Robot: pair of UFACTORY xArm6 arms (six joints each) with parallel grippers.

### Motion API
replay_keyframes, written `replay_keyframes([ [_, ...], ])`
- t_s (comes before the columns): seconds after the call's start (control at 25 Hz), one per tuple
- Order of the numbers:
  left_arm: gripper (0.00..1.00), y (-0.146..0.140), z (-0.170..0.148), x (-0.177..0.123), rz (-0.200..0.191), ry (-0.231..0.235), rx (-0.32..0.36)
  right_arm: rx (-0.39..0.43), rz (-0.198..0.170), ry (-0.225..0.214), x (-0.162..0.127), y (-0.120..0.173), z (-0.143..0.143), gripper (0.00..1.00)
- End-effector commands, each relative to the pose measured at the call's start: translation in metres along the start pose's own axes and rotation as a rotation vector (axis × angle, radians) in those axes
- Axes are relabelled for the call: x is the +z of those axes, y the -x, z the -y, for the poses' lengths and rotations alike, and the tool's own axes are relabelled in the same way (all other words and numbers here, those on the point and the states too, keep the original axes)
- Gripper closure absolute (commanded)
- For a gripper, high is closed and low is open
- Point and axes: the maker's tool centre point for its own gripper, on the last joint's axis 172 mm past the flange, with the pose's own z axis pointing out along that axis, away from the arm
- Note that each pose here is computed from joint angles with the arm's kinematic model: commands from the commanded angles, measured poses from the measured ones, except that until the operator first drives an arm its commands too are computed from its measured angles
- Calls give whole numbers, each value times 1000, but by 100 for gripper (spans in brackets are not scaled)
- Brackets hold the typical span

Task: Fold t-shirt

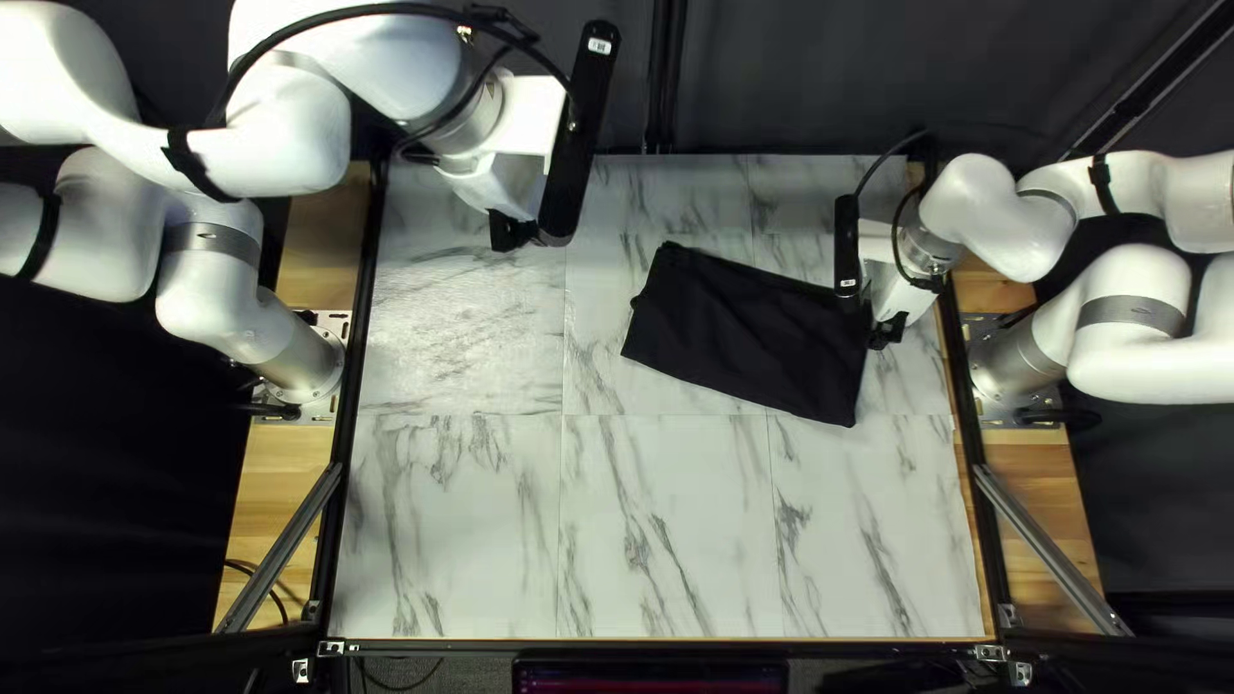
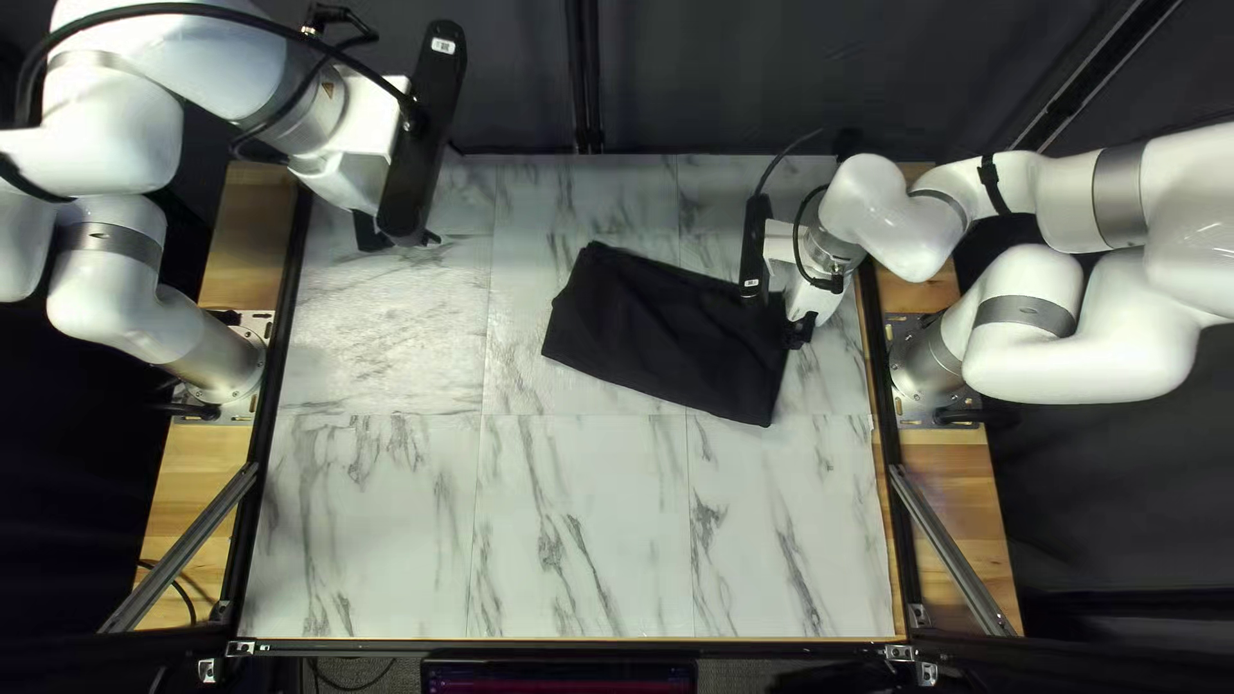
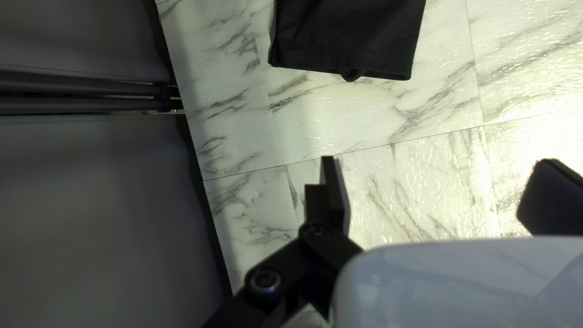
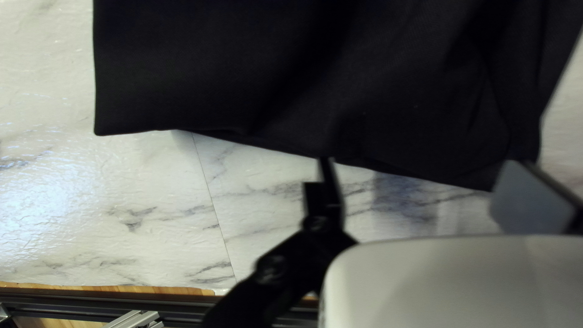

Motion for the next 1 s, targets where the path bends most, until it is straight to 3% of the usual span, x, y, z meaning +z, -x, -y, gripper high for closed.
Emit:
replay_keyframes([
  [0.04, 0, 0, 0, 0, 0, 0, 0, -12, 3, 10, -11, -2, 4, 100],
  [0.52, 0, 0, 0, 0, 0, 0, 0, -47, 21, 95, -61, -4, 25, 100],
  [0.76, 0, 0, 0, 0, 0, 0, 0, -51, 34, 131, -72, 1, 28, 100],
  [0.88, 0, 0, 0, 0, 0, 0, 0, -45, 40, 142, -69, 6, 23, 100],
  [1.0, 0, 0, 0, 0, 0, 0, 0, -23, 44, 134, -47, 14, 1, 100],
])
